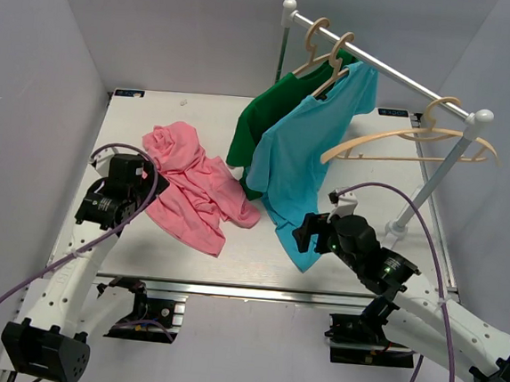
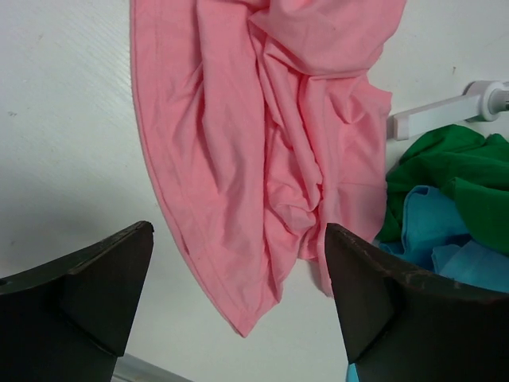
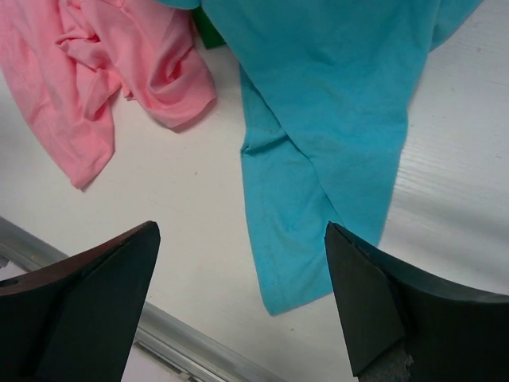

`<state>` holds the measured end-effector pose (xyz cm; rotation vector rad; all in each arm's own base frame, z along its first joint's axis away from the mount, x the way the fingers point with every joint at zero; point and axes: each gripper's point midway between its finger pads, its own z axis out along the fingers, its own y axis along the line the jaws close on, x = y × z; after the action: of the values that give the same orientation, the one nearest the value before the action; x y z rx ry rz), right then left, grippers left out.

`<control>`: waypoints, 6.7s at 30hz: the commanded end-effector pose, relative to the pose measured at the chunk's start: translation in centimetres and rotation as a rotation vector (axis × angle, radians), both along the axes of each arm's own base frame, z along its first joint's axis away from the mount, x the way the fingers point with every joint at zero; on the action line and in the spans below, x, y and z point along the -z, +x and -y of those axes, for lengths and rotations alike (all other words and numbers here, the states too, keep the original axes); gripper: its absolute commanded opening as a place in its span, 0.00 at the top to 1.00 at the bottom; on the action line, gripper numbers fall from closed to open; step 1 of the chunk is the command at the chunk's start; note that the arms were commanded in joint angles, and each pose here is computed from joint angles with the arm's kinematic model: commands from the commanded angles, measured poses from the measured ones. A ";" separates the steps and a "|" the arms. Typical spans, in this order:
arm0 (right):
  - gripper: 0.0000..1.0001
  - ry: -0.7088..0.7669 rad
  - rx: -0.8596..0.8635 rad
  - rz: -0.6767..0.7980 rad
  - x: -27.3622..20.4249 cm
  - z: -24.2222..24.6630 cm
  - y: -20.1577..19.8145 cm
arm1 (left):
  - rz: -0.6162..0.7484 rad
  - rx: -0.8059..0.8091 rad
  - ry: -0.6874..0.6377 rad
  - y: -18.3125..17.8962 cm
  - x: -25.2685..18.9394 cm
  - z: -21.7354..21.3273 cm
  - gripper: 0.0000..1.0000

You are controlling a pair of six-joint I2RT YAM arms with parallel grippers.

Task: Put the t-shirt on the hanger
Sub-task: Flatten out the T-shirt at the center of the board.

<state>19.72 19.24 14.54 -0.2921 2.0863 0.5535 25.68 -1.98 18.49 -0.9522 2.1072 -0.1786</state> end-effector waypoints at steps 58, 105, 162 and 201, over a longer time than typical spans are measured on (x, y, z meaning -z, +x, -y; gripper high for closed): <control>1.00 0.123 -0.378 0.454 -17.6 -17.7 -2.3 | 0.465 0.273 0.152 7.2 -19.3 1.3 1.00; 0.11 -0.128 -0.186 -0.075 0.9 -13.0 -1.6 | -0.374 0.119 -0.192 -6.4 14.0 3.0 0.02; 0.34 -0.183 -0.250 -0.061 0.4 -17.7 4.9 | -0.269 0.090 -0.111 5.2 7.0 2.1 0.02; 0.94 -0.140 -0.411 -0.367 10.5 -21.9 6.3 | -0.452 0.739 0.398 -15.7 15.5 14.7 0.77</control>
<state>25.60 40.62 2.38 -0.7815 2.4859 0.7250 9.18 -18.64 2.57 0.1479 2.7644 0.0405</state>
